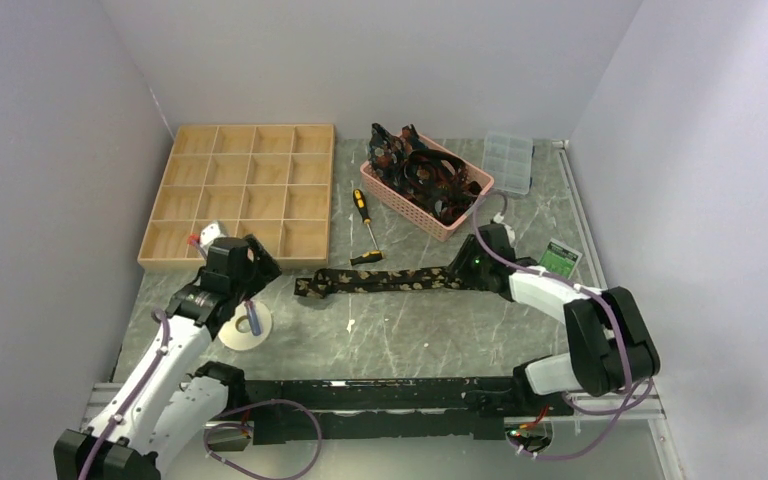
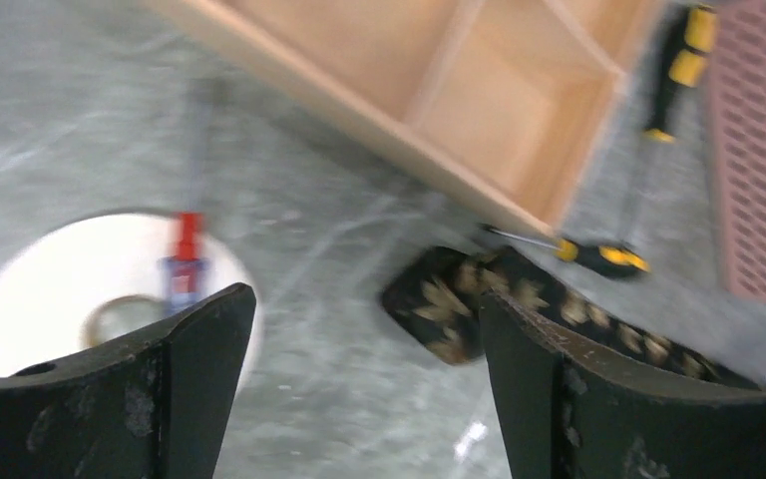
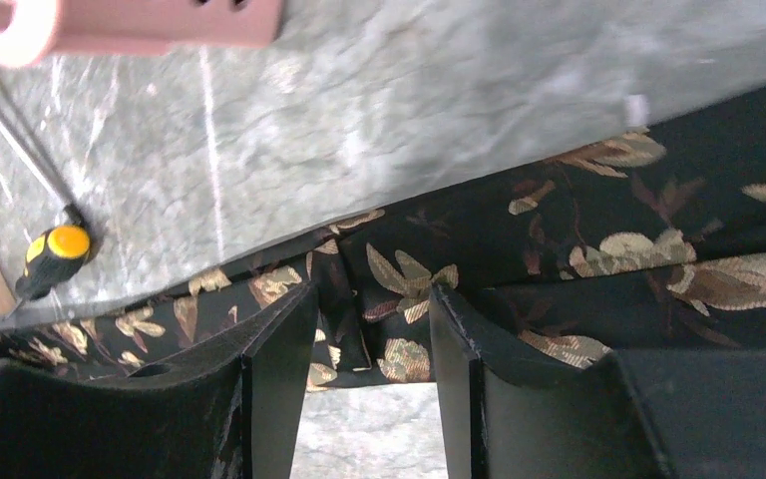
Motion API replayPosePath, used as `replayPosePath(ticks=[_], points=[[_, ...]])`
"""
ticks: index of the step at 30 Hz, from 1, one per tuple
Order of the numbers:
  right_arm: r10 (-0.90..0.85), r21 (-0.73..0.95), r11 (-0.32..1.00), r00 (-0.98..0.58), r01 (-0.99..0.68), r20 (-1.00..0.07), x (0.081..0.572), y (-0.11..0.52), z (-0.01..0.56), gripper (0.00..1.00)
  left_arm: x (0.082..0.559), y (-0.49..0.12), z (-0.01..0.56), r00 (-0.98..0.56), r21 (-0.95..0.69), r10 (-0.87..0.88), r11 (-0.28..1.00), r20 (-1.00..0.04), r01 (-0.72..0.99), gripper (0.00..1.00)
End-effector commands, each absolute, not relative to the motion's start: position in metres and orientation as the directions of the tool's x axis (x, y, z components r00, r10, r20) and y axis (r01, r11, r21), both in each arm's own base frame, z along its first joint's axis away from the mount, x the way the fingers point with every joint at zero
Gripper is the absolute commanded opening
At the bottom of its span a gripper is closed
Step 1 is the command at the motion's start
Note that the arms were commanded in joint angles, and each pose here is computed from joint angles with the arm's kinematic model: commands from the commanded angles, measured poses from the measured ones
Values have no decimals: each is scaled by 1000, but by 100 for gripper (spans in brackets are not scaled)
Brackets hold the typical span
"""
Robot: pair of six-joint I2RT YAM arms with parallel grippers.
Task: Roll the ties
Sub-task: Roll the tie at the center of the board.
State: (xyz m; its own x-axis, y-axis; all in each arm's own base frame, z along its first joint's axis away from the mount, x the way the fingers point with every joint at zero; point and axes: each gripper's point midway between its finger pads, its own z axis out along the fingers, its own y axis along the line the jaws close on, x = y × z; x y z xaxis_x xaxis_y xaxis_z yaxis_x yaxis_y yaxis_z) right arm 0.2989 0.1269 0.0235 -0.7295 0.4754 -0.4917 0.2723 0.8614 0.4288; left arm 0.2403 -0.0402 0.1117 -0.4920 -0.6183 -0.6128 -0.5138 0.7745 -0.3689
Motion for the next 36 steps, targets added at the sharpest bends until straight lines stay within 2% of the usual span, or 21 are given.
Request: replayPosePath(ticks=[1,3,6,10,13,17,19,21,23,25,28,32,36], points=[[526,317,848,-745,425,-410,261,80,-3,50,268,-109,157,-559,-591,-543,799,-626,-113,90],[527,313,849,-722,426,-448,265,74,8,51,272,-137,166,-615,-644,-498,765,-612,21,92],[495,318,868,-696,381,-519,277,73,34,51,273,-166,161,-686,-654,-419,749,-595,109,94],[379,307,923,-688,233,-618,287,109,70,51,261,-203,140,-736,-476,-190,856,-650,200,94],[295,306,945,-711,118,-638,289,153,77,51,250,-231,131,-741,-404,-84,876,-666,264,93],[297,347,932,-761,100,-577,294,184,55,49,247,-251,101,-795,-404,-34,874,-606,270,79],[295,350,931,-780,105,-552,294,190,42,48,246,-250,80,-833,-387,-26,893,-553,229,71],[291,339,934,-792,114,-537,293,189,31,47,252,-231,59,-843,-288,-40,948,-536,138,62],[285,330,937,-798,116,-531,291,187,26,47,257,-199,43,-849,-192,-101,981,-519,0,59],[277,318,941,-800,114,-532,288,184,23,47,260,-162,36,-834,-148,-213,976,-508,-159,59],[264,296,949,-793,111,-549,285,177,23,47,258,-111,41,-757,-171,-394,917,-521,-360,58],[248,265,957,-791,113,-559,282,168,18,47,250,-66,65,-627,-208,-512,844,-587,-494,62],[248,261,958,-793,116,-556,278,164,14,47,244,-39,79,-576,-173,-529,812,-623,-558,69]])
